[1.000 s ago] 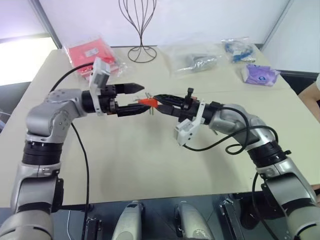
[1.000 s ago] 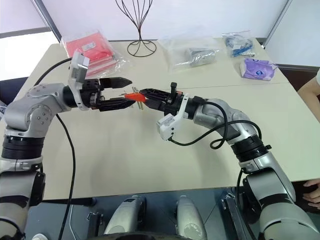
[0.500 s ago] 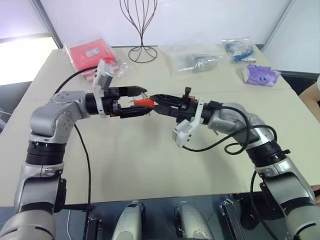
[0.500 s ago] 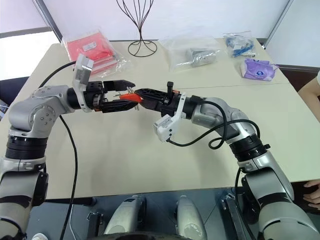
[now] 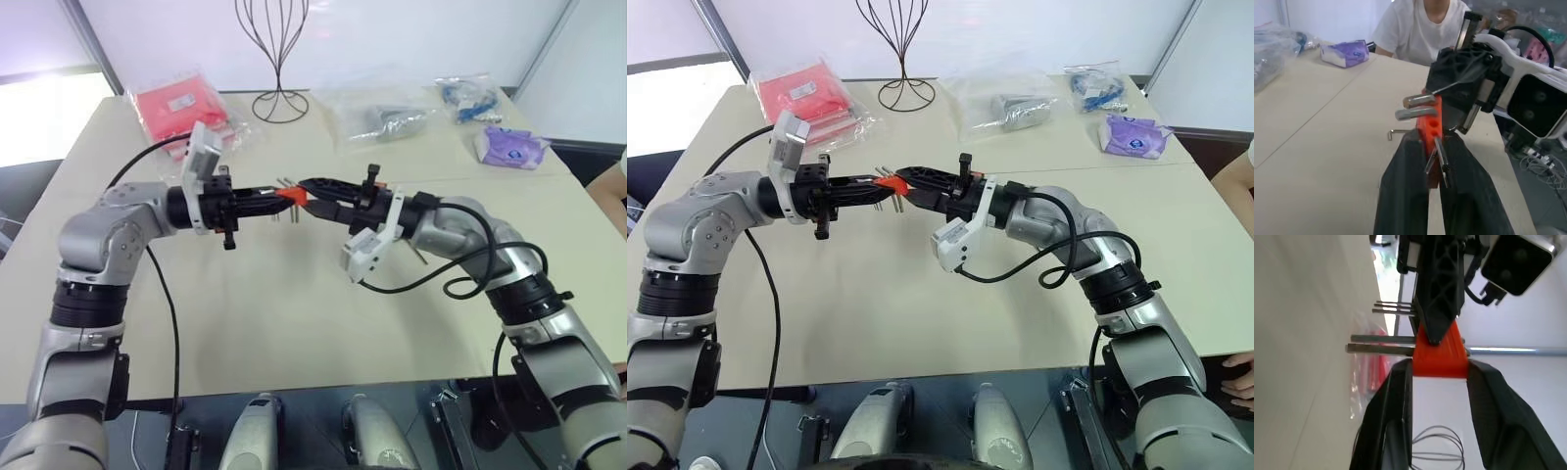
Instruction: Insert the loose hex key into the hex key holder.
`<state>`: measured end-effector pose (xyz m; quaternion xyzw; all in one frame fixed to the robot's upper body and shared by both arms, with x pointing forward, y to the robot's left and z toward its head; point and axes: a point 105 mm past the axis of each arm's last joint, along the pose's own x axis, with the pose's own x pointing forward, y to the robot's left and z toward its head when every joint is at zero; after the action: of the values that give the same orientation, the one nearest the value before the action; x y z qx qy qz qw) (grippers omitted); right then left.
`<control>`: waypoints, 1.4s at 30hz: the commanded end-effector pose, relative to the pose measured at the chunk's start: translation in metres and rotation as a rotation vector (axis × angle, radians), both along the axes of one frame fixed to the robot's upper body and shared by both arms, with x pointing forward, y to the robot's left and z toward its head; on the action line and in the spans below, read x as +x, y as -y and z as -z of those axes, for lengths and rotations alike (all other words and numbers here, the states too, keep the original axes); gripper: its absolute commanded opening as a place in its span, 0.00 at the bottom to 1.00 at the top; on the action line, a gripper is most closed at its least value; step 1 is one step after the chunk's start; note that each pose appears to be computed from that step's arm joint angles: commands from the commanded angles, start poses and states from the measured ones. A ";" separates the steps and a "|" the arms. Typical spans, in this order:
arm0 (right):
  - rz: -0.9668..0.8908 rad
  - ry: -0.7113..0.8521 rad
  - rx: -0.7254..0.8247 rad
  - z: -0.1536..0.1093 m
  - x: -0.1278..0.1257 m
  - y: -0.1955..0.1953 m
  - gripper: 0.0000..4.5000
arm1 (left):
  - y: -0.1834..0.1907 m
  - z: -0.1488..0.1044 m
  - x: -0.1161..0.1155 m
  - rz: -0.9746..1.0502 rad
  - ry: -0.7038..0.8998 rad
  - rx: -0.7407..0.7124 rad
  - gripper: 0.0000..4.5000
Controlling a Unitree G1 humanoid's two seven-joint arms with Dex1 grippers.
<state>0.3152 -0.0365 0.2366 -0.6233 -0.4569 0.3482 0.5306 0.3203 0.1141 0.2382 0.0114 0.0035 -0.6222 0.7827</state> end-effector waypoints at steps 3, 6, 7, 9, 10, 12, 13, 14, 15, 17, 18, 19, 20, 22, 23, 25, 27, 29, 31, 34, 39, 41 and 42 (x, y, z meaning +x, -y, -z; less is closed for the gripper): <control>-0.045 0.071 0.040 -0.024 -0.009 -0.004 0.22 | -0.004 -0.007 0.000 -0.024 0.028 -0.013 0.01; -0.045 0.069 0.039 -0.025 -0.009 -0.004 0.22 | -0.004 -0.007 0.001 -0.027 0.031 -0.013 0.01; -0.044 0.065 0.038 -0.025 -0.009 -0.004 0.22 | -0.004 -0.007 0.002 -0.028 0.033 -0.013 0.01; -0.044 0.051 0.031 -0.023 -0.010 -0.004 0.22 | -0.003 -0.008 0.002 -0.029 0.035 -0.016 0.01; -0.044 0.040 0.024 -0.021 -0.010 -0.004 0.22 | -0.003 -0.008 0.003 -0.030 0.038 -0.016 0.01; -0.044 0.019 0.016 -0.018 -0.011 -0.004 0.22 | -0.002 -0.008 0.004 -0.032 0.040 -0.018 0.01; -0.044 0.010 0.012 -0.017 -0.011 -0.003 0.22 | -0.002 -0.008 0.004 -0.032 0.041 -0.018 0.01; -0.045 0.004 0.009 -0.016 -0.012 -0.003 0.22 | -0.002 -0.008 0.003 -0.032 0.042 -0.019 0.01; -0.045 0.000 0.006 -0.015 -0.012 -0.004 0.33 | -0.002 -0.008 0.003 -0.032 0.043 -0.020 0.00; -0.044 -0.007 -0.001 -0.014 -0.012 -0.004 0.53 | -0.002 -0.008 0.003 -0.032 0.044 -0.020 0.00; -0.040 -0.016 -0.009 -0.012 -0.012 -0.004 0.64 | -0.002 -0.008 0.003 -0.033 0.044 -0.019 0.00; -0.035 -0.026 -0.017 -0.010 -0.012 -0.003 0.76 | -0.003 -0.008 0.003 -0.034 0.045 -0.019 0.00; -0.032 -0.033 -0.023 -0.009 -0.012 -0.003 0.86 | -0.003 -0.008 0.003 -0.036 0.046 -0.020 0.00; -0.025 -0.040 -0.033 -0.007 -0.012 -0.002 0.99 | -0.003 -0.007 0.003 -0.038 0.046 -0.020 0.00; -0.013 -0.049 -0.032 -0.006 -0.011 -0.001 0.99 | -0.003 -0.007 0.003 -0.039 0.047 -0.019 0.00; 0.021 -0.069 -0.042 -0.004 -0.007 0.003 0.99 | -0.003 -0.006 0.003 -0.041 0.052 -0.012 0.00; 0.135 -0.210 -0.044 0.004 0.007 0.019 0.99 | -0.004 -0.005 0.003 -0.043 0.064 0.001 0.00; 0.266 -0.407 0.018 0.008 0.024 0.042 0.99 | -0.004 -0.005 0.003 -0.046 0.082 0.014 0.00; 0.363 -0.574 0.091 0.006 0.034 0.063 0.99 | -0.004 -0.004 0.002 -0.048 0.097 0.026 0.00; 0.522 -0.834 0.237 -0.001 0.048 0.087 0.99 | -0.004 -0.003 0.000 -0.049 0.104 0.034 0.00; 0.683 -1.091 0.311 0.006 0.045 0.102 0.99 | -0.005 0.002 -0.003 -0.057 0.103 0.043 0.00; 0.753 -1.146 0.336 0.008 0.043 0.107 0.99 | -0.005 0.003 -0.004 -0.057 0.104 0.045 0.00; 0.779 -1.224 0.351 0.012 0.040 0.109 0.99 | -0.005 0.003 -0.005 -0.057 0.104 0.045 0.00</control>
<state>0.3608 -0.1448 0.2112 -0.3572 0.1158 0.3487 0.8587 0.3205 0.1179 0.2229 0.0371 0.0052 -0.5991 0.7998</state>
